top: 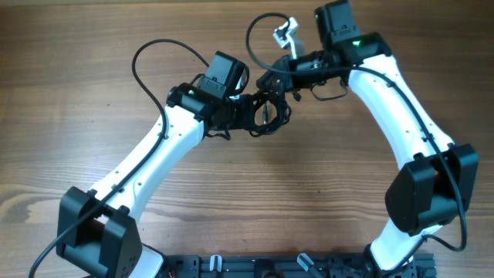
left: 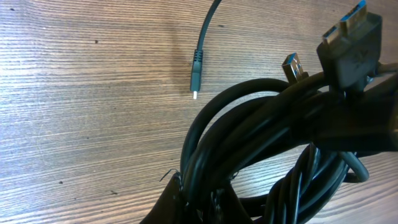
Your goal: Untangle cables
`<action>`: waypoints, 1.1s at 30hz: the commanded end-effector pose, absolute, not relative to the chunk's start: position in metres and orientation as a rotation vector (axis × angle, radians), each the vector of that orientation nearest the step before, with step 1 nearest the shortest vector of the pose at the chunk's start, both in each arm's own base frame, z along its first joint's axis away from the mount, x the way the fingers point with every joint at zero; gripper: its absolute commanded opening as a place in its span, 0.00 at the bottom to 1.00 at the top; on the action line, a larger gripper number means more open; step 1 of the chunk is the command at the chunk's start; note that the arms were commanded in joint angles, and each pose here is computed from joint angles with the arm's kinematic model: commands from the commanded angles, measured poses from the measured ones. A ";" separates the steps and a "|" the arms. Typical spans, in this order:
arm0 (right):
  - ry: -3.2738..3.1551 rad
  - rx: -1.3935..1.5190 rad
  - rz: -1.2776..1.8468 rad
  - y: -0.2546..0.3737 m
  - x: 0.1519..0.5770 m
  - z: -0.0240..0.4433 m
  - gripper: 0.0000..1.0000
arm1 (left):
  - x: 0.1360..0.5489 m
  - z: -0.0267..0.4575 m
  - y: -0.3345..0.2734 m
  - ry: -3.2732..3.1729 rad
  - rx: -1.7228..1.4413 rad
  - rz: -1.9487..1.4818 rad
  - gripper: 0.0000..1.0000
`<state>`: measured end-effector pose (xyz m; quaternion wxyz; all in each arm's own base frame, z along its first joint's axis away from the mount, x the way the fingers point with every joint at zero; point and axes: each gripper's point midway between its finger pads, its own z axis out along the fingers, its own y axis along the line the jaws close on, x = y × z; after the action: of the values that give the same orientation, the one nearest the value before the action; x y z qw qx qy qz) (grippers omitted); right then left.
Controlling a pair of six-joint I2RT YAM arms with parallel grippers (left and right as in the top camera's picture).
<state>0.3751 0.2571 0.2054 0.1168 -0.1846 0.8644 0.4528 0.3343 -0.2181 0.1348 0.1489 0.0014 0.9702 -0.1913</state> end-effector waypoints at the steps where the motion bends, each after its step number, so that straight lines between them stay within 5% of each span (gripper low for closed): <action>1: 2.522 -0.553 1.250 0.257 0.374 0.215 0.04 | 0.336 0.152 -0.225 2.752 0.007 -0.616 0.04; 33: 2.699 -0.364 1.095 0.243 0.374 0.179 0.04 | 0.332 0.154 -0.231 2.757 0.024 -0.674 0.04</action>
<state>0.3846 0.2422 0.1808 0.1101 -0.1235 0.9116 0.3764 0.3299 -0.2221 0.1351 0.1378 0.0046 0.9693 -0.2037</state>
